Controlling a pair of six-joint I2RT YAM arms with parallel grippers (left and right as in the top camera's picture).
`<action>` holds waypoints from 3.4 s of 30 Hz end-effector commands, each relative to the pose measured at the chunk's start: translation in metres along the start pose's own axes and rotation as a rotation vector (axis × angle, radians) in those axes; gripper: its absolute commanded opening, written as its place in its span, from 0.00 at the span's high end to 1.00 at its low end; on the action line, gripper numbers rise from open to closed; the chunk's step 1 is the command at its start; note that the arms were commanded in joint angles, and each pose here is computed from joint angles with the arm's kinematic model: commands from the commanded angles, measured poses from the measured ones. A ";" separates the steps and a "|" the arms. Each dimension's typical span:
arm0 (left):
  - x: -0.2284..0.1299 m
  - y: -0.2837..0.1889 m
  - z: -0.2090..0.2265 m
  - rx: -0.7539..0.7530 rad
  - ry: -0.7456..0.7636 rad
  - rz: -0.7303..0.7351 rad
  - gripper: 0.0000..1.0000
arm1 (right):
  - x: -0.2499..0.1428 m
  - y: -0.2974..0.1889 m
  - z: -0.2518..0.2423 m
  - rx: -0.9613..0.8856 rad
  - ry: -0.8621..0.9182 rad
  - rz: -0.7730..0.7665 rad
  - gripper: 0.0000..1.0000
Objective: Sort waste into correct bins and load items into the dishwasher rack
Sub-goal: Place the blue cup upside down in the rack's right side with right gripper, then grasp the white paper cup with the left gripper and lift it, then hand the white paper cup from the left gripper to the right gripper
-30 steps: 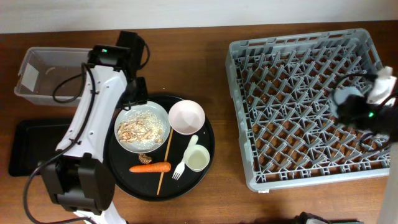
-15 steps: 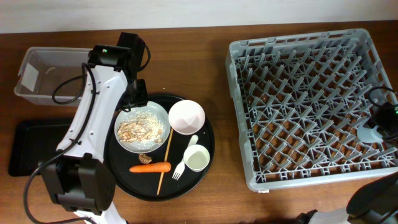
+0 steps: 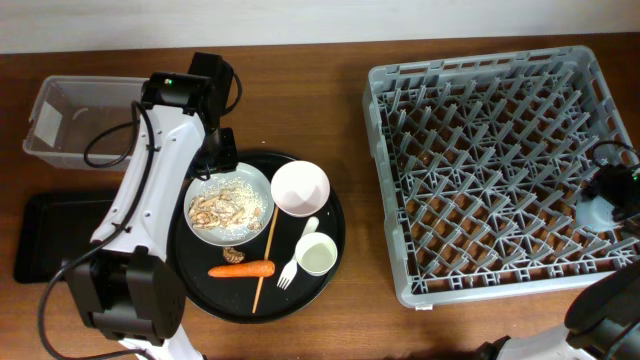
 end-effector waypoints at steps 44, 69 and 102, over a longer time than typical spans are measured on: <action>-0.145 0.008 -0.113 -0.200 0.542 0.302 0.45 | -0.085 -0.081 0.150 0.315 -0.579 -0.061 0.01; -0.155 0.059 -0.118 -0.209 0.514 0.295 1.00 | -0.085 -0.081 0.150 0.315 -0.579 -0.061 0.01; -0.051 -0.155 -0.156 -1.555 0.618 0.042 1.00 | -0.146 -0.161 0.260 1.351 -1.299 -0.357 0.01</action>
Point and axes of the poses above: each gripper's point midway between its finger pads, its own y axis out along the fingers, its own z axis along the line the jaws close on, x = y × z, the point moved 5 cm from there along -y, back along the fingers, and after that the axes turned 6 degrees about -y, right-handed, at the moved point
